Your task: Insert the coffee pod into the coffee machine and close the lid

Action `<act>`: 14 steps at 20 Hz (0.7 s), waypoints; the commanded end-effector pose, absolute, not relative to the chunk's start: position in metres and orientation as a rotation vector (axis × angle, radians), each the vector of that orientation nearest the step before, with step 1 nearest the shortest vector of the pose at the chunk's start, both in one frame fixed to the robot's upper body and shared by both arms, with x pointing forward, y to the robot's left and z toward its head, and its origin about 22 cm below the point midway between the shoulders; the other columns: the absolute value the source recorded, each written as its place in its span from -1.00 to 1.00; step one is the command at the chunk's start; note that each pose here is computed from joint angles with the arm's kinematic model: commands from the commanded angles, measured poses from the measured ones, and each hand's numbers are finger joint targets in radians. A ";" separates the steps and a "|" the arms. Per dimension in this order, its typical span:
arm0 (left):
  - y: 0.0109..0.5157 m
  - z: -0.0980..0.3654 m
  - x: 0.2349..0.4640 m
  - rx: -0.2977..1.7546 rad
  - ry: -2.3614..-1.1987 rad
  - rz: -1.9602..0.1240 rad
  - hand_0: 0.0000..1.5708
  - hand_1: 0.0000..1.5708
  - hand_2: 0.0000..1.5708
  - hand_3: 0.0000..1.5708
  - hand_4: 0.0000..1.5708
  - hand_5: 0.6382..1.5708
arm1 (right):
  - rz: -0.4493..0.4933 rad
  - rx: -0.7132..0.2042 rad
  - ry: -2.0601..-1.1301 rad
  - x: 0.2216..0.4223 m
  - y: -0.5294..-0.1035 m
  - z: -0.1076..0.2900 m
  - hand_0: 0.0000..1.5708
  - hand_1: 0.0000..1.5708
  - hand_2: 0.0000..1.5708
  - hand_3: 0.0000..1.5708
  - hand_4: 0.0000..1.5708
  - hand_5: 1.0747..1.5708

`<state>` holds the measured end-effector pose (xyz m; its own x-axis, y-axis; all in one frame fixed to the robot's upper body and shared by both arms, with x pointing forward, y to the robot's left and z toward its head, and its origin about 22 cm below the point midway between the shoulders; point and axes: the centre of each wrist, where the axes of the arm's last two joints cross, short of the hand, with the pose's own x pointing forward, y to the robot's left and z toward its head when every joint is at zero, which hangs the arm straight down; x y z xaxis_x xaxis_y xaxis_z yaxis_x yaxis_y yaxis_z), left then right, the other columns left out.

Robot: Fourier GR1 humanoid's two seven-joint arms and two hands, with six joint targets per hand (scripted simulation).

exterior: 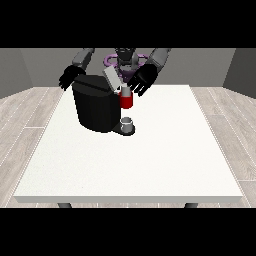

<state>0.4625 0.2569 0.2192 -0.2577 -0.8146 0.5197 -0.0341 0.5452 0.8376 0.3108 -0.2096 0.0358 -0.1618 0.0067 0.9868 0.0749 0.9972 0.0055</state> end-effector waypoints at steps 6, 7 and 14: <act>0.266 0.228 0.464 0.737 -1.642 -0.880 0.57 0.57 0.62 0.50 -0.39 1.00 | -0.015 -0.056 -1.734 0.316 -0.222 0.056 -1.00 -1.00 -1.00 -1.00 -0.43 1.00; 0.250 0.215 0.464 0.687 -1.648 -0.910 0.55 0.55 0.61 0.49 -0.38 1.00 | -0.078 -0.087 -1.721 0.311 -0.205 0.037 -1.00 -1.00 -1.00 -1.00 -0.45 1.00; 0.254 0.208 0.463 0.705 -1.666 -0.917 0.44 0.44 0.49 0.31 -0.44 1.00 | -0.085 -0.059 -1.729 0.315 -0.201 0.046 -1.00 -1.00 -1.00 -1.00 -0.45 1.00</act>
<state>0.4643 0.2529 0.2239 -0.2621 -0.8130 0.5199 -0.0139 0.5419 0.8404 0.3162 -0.2105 0.0431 -0.1721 0.0019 0.9851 0.0898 0.9959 0.0138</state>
